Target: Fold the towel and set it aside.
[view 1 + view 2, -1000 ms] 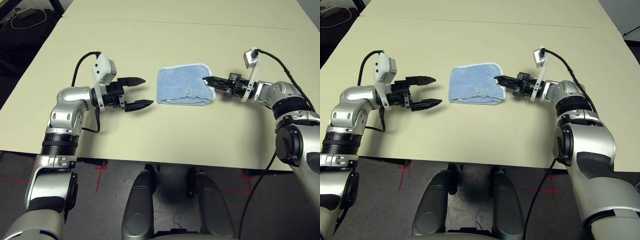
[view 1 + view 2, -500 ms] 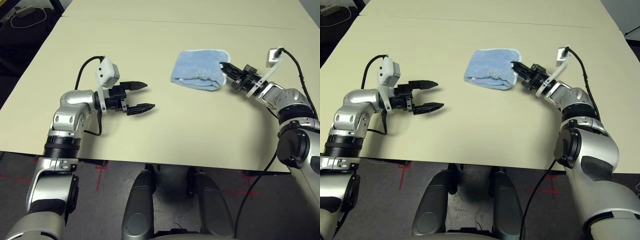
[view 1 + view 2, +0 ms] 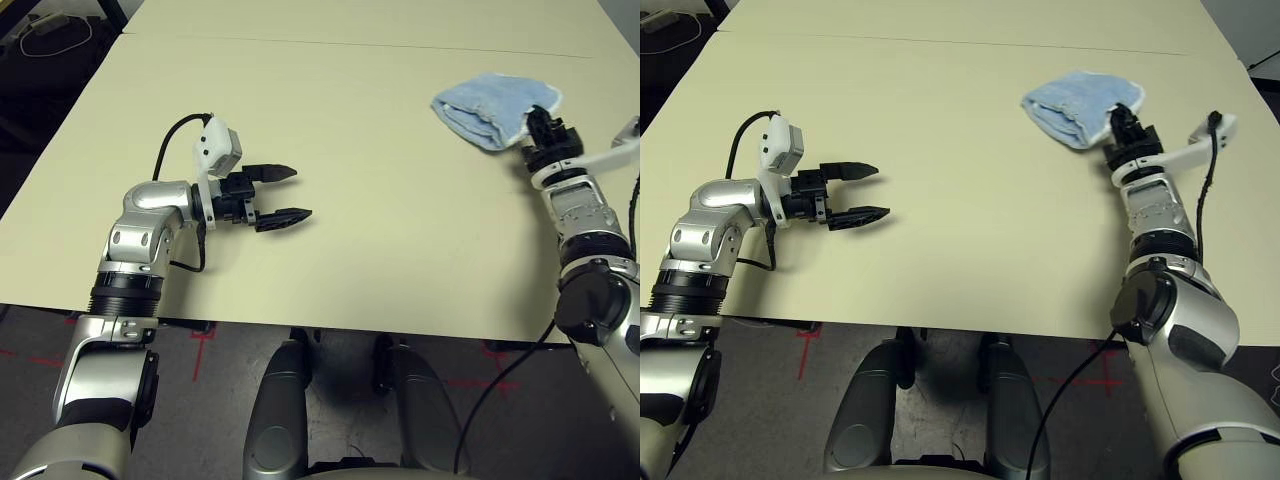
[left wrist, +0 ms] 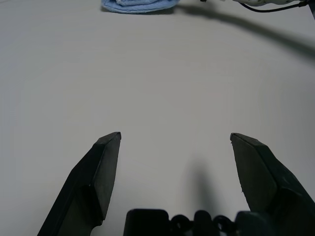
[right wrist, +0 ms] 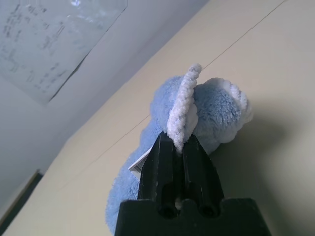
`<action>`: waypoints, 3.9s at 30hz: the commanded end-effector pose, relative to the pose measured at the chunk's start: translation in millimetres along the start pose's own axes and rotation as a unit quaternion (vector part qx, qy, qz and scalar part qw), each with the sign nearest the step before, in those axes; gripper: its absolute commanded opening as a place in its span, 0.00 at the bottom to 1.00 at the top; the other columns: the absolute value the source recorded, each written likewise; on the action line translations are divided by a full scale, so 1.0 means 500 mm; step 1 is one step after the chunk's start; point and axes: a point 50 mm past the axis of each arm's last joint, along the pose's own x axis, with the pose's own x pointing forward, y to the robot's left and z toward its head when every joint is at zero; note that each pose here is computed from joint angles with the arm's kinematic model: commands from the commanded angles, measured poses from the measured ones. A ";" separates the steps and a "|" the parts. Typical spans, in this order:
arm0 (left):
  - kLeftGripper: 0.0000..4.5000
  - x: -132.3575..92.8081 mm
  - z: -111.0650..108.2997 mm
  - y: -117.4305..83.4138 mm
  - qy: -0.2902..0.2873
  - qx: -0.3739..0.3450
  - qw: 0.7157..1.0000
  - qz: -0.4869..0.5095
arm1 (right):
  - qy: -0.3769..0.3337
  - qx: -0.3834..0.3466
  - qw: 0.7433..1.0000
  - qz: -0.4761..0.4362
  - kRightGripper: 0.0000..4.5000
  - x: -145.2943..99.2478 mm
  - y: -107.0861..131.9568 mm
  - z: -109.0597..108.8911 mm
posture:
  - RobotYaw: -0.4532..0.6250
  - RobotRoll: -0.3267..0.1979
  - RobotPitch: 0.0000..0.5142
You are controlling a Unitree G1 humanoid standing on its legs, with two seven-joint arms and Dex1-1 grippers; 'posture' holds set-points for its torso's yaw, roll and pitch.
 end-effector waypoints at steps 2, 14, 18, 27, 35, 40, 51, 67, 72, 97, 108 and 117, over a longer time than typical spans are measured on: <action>1.00 0.008 -0.006 -0.006 -0.003 -0.011 1.000 -0.011 | -0.013 -0.016 0.999 -0.036 0.01 -0.011 -0.024 0.012 | 0.41 0.62 0.53; 1.00 0.004 -0.008 -0.009 -0.003 -0.013 1.000 -0.008 | -0.054 -0.013 0.993 -0.101 0.01 -0.028 -0.057 0.040 | 0.41 0.62 0.51; 1.00 0.004 -0.007 -0.008 -0.001 -0.012 1.000 -0.010 | -0.069 0.005 0.990 -0.124 0.01 -0.042 -0.072 0.032 | 0.41 0.62 0.51; 1.00 0.008 -0.003 -0.005 -0.001 -0.010 1.000 -0.012 | -0.066 0.003 0.985 -0.162 0.01 -0.063 -0.092 0.011 | 0.41 0.62 0.51; 1.00 0.006 -0.005 -0.003 0.001 -0.010 1.000 -0.008 | -0.037 0.017 0.985 -0.170 0.01 -0.058 -0.089 -0.004 | 0.42 0.62 0.50; 1.00 0.006 -0.005 -0.002 0.002 -0.009 1.000 -0.006 | -0.038 0.024 0.987 -0.152 0.36 -0.052 -0.081 0.000 | 0.42 0.62 0.50; 1.00 0.006 0.001 0.009 -0.002 -0.006 1.000 0.002 | -0.035 0.003 0.988 -0.148 0.99 -0.103 -0.091 0.032 | 0.41 0.62 0.51; 1.00 0.021 0.000 0.025 -0.036 -0.026 0.994 0.097 | -0.001 -0.249 0.966 0.077 0.99 -0.083 -0.006 0.081 | 0.42 0.62 0.52; 1.00 0.017 -0.013 0.055 -0.065 -0.033 0.955 0.286 | 0.033 -0.285 0.950 0.124 0.99 -0.052 0.015 0.023 | 0.44 0.62 0.51; 1.00 -0.046 -0.092 0.122 -0.117 -0.036 0.791 0.599 | 0.035 -0.329 0.943 0.025 0.99 -0.014 0.054 -0.112 | 0.42 0.62 0.44; 1.00 -0.055 -0.072 0.129 -0.143 -0.036 0.823 0.549 | 0.014 -0.325 0.939 0.108 0.99 -0.019 0.083 -0.122 | 0.42 0.62 0.43; 1.00 -0.060 -0.085 0.123 -0.137 -0.035 0.825 0.548 | 0.010 -0.314 0.946 0.082 0.99 -0.026 0.072 -0.128 | 0.41 0.62 0.43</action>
